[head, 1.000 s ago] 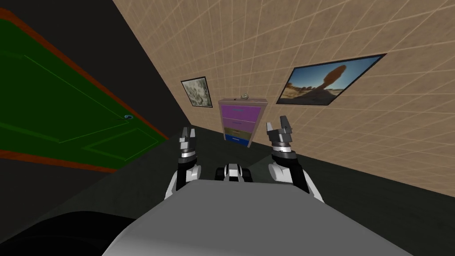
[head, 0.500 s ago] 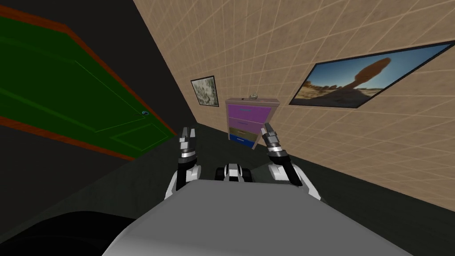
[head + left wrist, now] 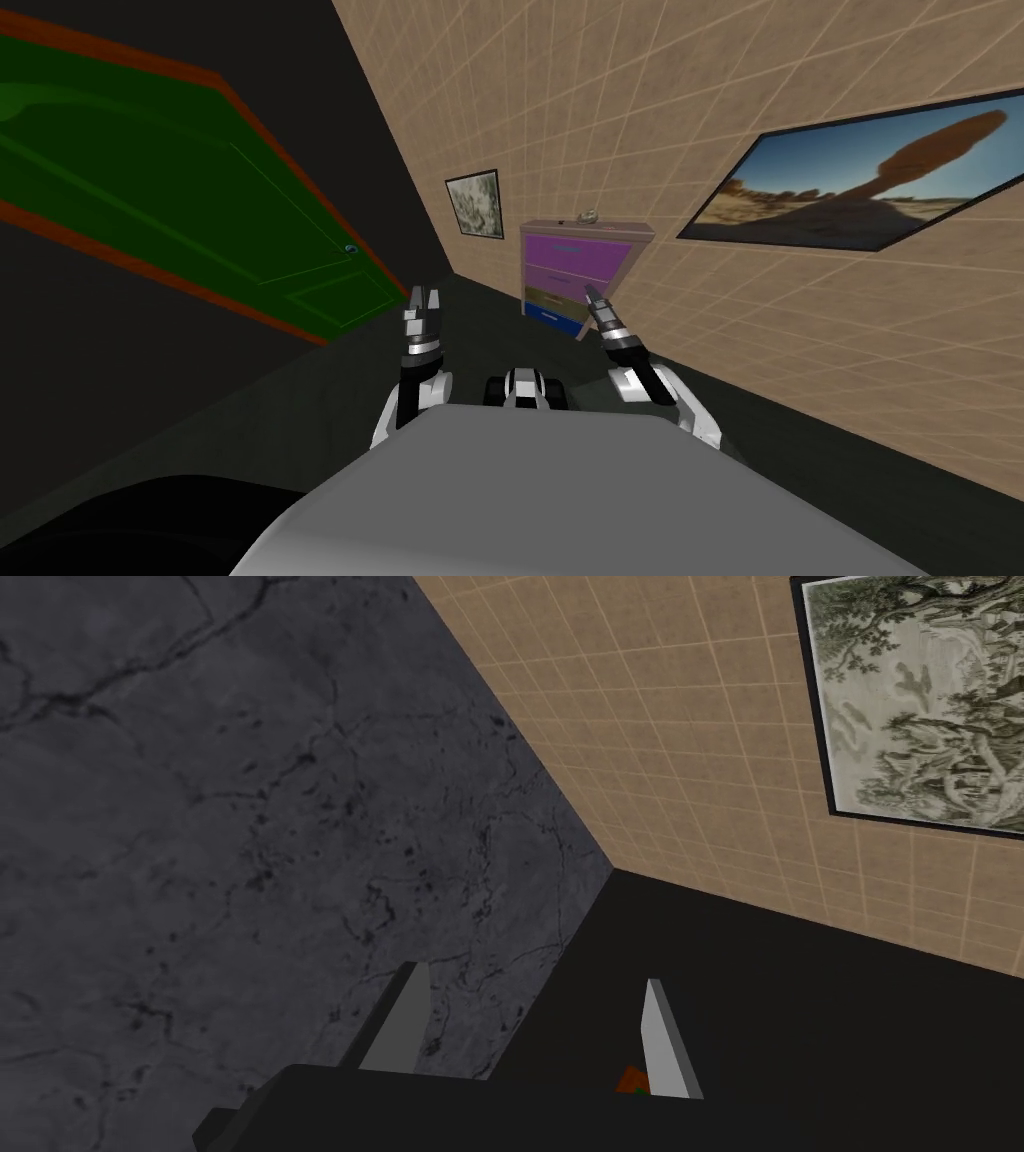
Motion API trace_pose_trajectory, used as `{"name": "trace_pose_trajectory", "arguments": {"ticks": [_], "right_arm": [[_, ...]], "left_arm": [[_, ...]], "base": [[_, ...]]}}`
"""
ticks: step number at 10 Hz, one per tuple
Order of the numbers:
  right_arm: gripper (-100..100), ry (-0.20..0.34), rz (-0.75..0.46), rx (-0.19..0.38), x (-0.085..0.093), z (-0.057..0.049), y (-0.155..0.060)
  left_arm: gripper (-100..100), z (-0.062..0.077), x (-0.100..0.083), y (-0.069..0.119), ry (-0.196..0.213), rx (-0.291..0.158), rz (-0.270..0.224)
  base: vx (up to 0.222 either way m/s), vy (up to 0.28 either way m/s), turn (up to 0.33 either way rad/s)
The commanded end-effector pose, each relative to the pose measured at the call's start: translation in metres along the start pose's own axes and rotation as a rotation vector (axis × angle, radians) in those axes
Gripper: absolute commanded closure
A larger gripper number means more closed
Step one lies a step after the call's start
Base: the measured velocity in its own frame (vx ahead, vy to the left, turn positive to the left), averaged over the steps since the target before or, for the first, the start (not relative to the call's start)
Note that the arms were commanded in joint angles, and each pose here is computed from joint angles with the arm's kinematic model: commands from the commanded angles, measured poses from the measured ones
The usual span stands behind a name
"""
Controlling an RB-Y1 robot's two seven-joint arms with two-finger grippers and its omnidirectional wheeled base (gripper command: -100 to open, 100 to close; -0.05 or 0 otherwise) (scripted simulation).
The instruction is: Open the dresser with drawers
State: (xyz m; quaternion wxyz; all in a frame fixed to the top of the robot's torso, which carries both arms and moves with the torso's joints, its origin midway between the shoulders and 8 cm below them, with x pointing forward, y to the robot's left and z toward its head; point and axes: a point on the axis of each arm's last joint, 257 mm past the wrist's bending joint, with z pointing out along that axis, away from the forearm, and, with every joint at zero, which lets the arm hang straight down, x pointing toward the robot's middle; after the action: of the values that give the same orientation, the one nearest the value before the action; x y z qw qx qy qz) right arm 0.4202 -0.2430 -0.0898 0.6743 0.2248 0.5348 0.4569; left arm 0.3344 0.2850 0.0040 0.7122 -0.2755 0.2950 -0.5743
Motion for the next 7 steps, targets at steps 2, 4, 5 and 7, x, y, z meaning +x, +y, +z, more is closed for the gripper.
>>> {"name": "trace_pose_trajectory", "arguments": {"ticks": [2, 4, 5, 7], "right_arm": [[-100, 0.053, -0.104, 0.075, 0.009, -0.002, -0.038], [-100, 0.086, -0.178, 0.115, 0.011, -0.003, -0.059], [-100, 0.119, -0.255, 0.152, 0.01, -0.005, -0.077], [-100, 0.157, -0.336, 0.206, 0.009, -0.01, -0.106]], "left_arm": [[0, 0.0, 0.0, 0.0, 0.0, 0.0, 0.0], [0, 0.0, 0.0, 0.0, 0.0, 0.0, 0.0], [0, 0.0, 0.0, 0.0, 0.0, 0.0, 0.0], [0, 0.0, 0.0, 0.0, 0.0, 0.0, 0.0]], "base": [[0.018, 0.045, 0.131], [0.007, 0.024, 0.085], [0.023, 0.066, 0.339], [0.025, 0.061, 0.125]]}}
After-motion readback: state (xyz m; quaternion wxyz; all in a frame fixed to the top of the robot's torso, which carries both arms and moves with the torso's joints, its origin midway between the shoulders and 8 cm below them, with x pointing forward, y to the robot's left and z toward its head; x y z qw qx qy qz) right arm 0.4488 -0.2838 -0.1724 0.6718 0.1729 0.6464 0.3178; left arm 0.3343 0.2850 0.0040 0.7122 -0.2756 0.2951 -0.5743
